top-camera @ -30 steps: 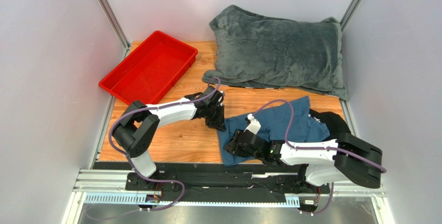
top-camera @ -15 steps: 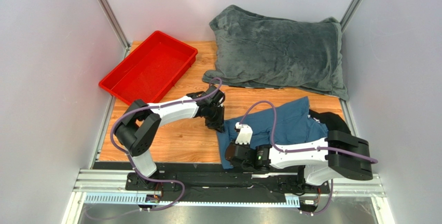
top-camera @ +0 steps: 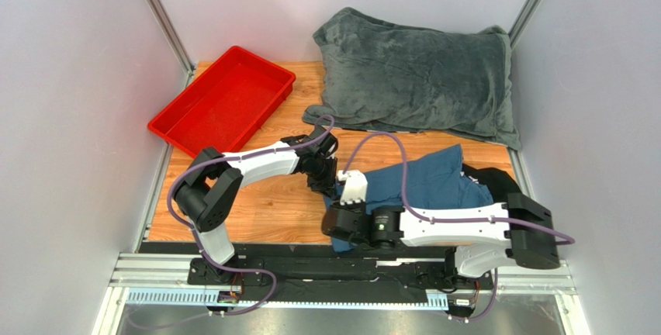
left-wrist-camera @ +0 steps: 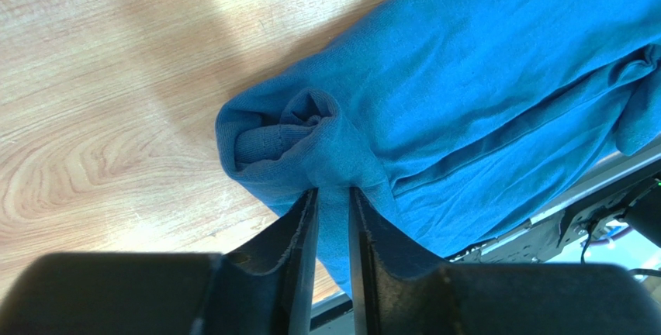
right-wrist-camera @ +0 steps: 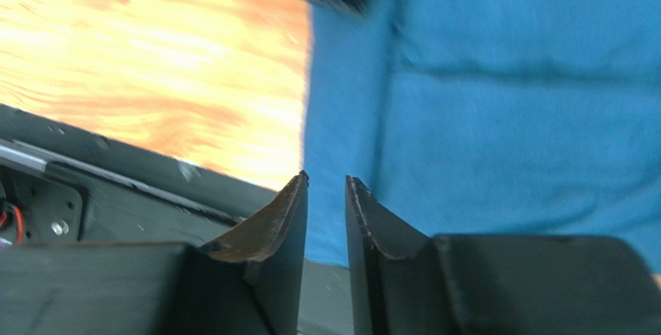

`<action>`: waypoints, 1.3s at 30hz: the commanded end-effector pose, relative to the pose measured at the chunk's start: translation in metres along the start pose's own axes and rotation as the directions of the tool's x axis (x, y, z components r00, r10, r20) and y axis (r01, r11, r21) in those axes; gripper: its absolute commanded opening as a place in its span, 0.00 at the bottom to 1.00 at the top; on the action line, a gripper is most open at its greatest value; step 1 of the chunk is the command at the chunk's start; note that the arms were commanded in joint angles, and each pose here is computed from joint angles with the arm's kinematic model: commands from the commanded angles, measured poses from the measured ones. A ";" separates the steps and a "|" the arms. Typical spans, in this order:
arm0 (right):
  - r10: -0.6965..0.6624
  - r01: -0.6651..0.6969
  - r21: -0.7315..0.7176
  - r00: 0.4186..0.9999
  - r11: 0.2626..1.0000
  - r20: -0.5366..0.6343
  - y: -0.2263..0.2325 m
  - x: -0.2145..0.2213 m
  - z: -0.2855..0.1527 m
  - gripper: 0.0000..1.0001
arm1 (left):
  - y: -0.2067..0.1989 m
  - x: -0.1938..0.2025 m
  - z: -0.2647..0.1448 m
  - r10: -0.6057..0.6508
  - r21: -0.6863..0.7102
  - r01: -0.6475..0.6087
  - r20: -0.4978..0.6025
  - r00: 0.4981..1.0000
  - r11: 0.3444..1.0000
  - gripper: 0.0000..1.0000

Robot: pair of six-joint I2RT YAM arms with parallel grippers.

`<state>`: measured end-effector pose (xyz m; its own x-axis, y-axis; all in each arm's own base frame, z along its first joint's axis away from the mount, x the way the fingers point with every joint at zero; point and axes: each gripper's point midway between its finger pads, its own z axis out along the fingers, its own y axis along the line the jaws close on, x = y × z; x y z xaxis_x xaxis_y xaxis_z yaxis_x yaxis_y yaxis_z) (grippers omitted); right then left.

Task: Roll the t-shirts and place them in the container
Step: Roll the T-shirt to the center of the board.

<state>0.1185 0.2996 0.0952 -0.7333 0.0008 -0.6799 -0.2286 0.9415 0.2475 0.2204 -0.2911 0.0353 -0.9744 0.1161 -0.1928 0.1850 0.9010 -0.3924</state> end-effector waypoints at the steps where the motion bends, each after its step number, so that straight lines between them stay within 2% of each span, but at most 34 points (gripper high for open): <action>1: -0.251 0.242 0.144 0.967 0.959 0.044 0.000 -0.018 0.014 0.32 | -0.007 -0.009 -0.004 0.045 0.018 -0.045 0.012 0.999 0.999 0.30; 2: -0.261 0.251 0.140 0.964 0.958 0.058 0.012 -0.026 0.013 0.35 | -0.007 -0.008 -0.004 0.053 0.020 -0.053 0.005 0.999 0.998 0.30; 8: -0.406 0.395 0.231 0.914 0.889 0.002 0.017 -0.019 0.038 0.42 | -0.006 -0.004 -0.003 0.083 0.024 -0.082 -0.025 0.996 0.996 0.31; 15: -0.480 0.473 0.255 0.877 0.844 -0.038 0.028 -0.011 0.053 0.54 | -0.005 -0.002 -0.001 0.097 0.025 -0.096 -0.040 0.995 0.995 0.31; 21: -0.527 0.526 0.258 0.847 0.810 -0.071 0.038 0.002 0.060 0.56 | -0.005 -0.001 0.001 0.104 0.023 -0.103 -0.052 0.993 0.994 0.31; 24: -0.542 0.545 0.309 0.834 0.779 -0.105 0.029 0.009 0.065 0.57 | -0.005 -0.002 0.001 0.105 0.021 -0.104 -0.053 0.993 0.994 0.31; 32: -0.602 0.600 0.482 0.780 0.638 -0.174 0.003 0.018 0.066 0.57 | -0.003 -0.001 0.003 0.104 0.013 -0.104 -0.060 0.993 0.995 0.31; 39: -0.597 0.604 0.520 0.775 0.603 -0.208 -0.009 0.027 0.066 0.57 | -0.002 -0.002 0.003 0.099 0.007 -0.099 -0.060 0.993 0.995 0.30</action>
<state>0.1418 0.3298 0.0318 -0.5550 -0.6050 -0.5709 -0.2838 0.7828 -0.5537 0.2191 -0.2905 0.0329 -0.9673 0.2013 -0.1544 0.2474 0.8831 -0.3987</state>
